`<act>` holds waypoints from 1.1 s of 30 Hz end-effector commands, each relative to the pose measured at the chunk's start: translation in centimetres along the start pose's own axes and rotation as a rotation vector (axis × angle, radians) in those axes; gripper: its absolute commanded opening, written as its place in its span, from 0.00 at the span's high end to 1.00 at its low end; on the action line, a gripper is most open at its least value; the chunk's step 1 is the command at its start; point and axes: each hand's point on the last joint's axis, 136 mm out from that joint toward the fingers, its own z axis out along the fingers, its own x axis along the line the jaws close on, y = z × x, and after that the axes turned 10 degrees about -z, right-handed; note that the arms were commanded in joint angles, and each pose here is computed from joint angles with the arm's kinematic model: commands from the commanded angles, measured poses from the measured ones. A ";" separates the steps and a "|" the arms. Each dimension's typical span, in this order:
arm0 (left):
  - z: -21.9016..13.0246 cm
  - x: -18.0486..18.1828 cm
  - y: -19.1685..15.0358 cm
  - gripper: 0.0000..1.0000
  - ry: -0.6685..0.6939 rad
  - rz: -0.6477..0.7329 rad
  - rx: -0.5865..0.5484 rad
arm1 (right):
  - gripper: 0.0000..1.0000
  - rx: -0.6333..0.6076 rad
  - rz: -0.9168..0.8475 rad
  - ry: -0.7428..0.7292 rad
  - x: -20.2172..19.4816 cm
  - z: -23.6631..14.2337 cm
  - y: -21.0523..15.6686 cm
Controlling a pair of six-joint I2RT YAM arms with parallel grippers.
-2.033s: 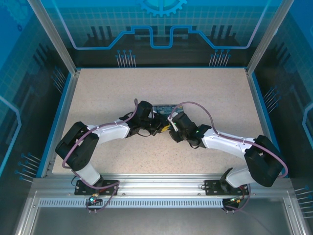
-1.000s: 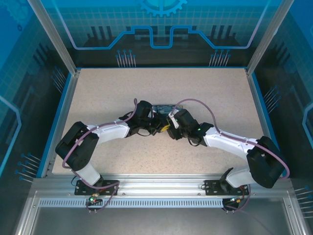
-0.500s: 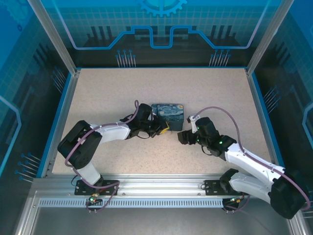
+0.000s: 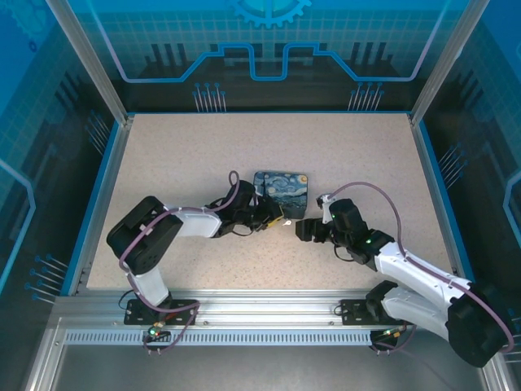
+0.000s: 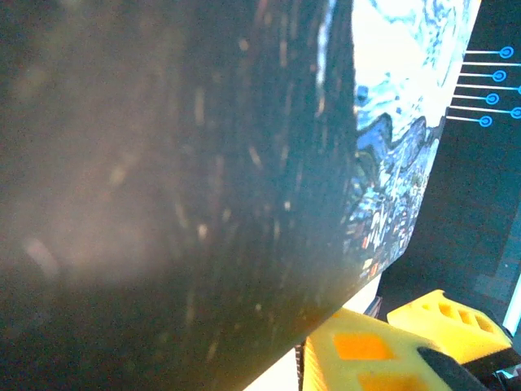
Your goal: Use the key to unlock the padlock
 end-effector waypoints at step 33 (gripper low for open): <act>-11.1 -6.0 3.2 0.01 0.156 0.332 -0.303 | 0.19 0.031 0.307 0.094 1.3 3.2 1.3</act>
